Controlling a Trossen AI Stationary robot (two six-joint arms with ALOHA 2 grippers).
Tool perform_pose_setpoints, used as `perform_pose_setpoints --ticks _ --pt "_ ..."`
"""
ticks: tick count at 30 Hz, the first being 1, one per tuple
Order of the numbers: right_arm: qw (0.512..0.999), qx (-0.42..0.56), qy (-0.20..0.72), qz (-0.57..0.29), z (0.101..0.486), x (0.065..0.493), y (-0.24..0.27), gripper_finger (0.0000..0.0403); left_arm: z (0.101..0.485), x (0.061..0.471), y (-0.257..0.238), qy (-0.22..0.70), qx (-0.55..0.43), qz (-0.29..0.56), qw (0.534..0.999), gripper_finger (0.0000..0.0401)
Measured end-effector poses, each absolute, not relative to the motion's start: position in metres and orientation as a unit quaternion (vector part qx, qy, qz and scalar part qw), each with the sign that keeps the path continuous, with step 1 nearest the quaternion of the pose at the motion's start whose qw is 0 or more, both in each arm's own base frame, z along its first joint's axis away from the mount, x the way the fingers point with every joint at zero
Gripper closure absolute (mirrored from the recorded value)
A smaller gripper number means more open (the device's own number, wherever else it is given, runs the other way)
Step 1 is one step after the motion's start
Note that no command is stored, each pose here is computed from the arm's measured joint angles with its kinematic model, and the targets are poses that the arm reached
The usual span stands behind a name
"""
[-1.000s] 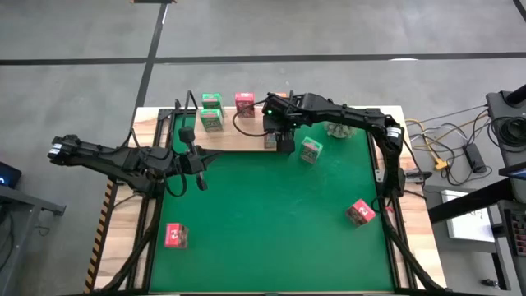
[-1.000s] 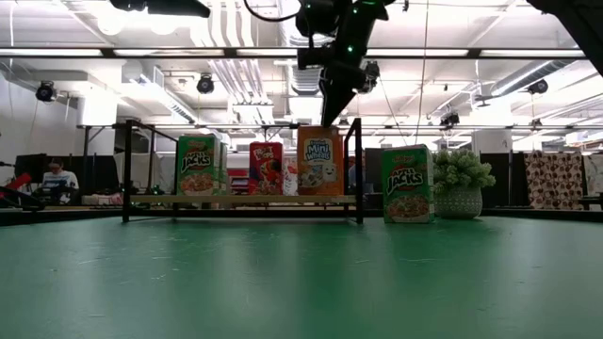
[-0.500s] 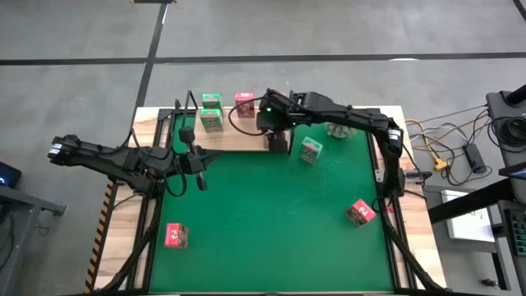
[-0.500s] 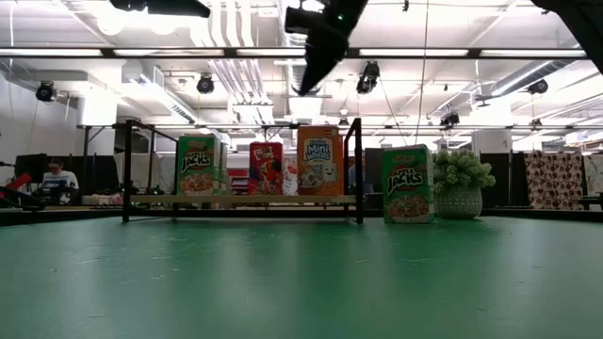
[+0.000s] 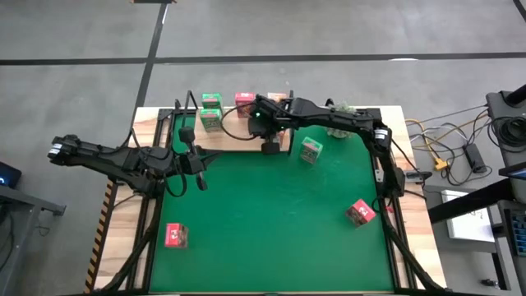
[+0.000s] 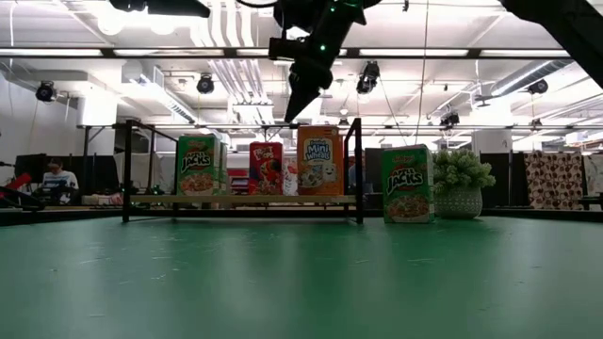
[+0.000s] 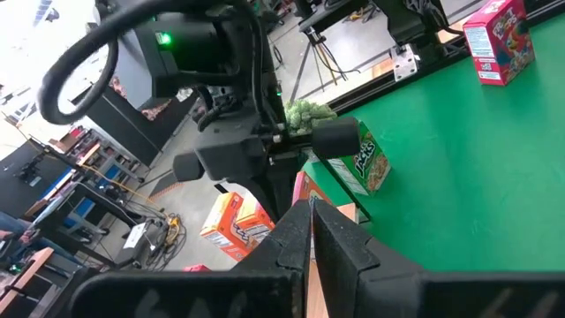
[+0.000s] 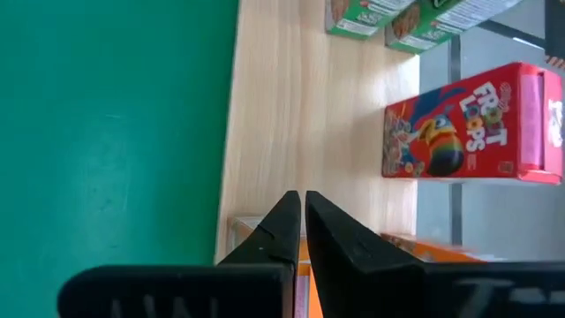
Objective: Stack cereal on shelf
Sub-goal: Put the orange cereal box aligned with the other orange cereal box on the shelf
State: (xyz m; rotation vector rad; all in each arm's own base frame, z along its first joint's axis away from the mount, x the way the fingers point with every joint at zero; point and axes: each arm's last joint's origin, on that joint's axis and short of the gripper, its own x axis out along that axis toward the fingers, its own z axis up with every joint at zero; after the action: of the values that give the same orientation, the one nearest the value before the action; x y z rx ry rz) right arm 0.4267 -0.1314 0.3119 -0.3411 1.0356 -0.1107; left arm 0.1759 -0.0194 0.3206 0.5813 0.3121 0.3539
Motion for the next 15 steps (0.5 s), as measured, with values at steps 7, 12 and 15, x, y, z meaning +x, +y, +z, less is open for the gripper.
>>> perform_pose_setpoints --ticks 7,12,15 --pt "0.846 -0.16 0.505 -0.058 0.3099 0.4241 -0.1344 0.039 0.3206 0.1759 -0.0195 0.152 0.284 0.173 0.931 0.0401" --pt "0.845 -0.153 0.509 -0.062 0.3093 0.4225 -0.1367 0.039 0.3206 0.1759 -0.0195 0.152 0.284 0.173 0.931 0.0401" --pt "0.844 -0.153 0.51 -0.062 0.3092 0.4222 -0.1375 0.039 0.3206 0.1758 -0.0195 0.152 0.284 0.173 0.931 0.0401"
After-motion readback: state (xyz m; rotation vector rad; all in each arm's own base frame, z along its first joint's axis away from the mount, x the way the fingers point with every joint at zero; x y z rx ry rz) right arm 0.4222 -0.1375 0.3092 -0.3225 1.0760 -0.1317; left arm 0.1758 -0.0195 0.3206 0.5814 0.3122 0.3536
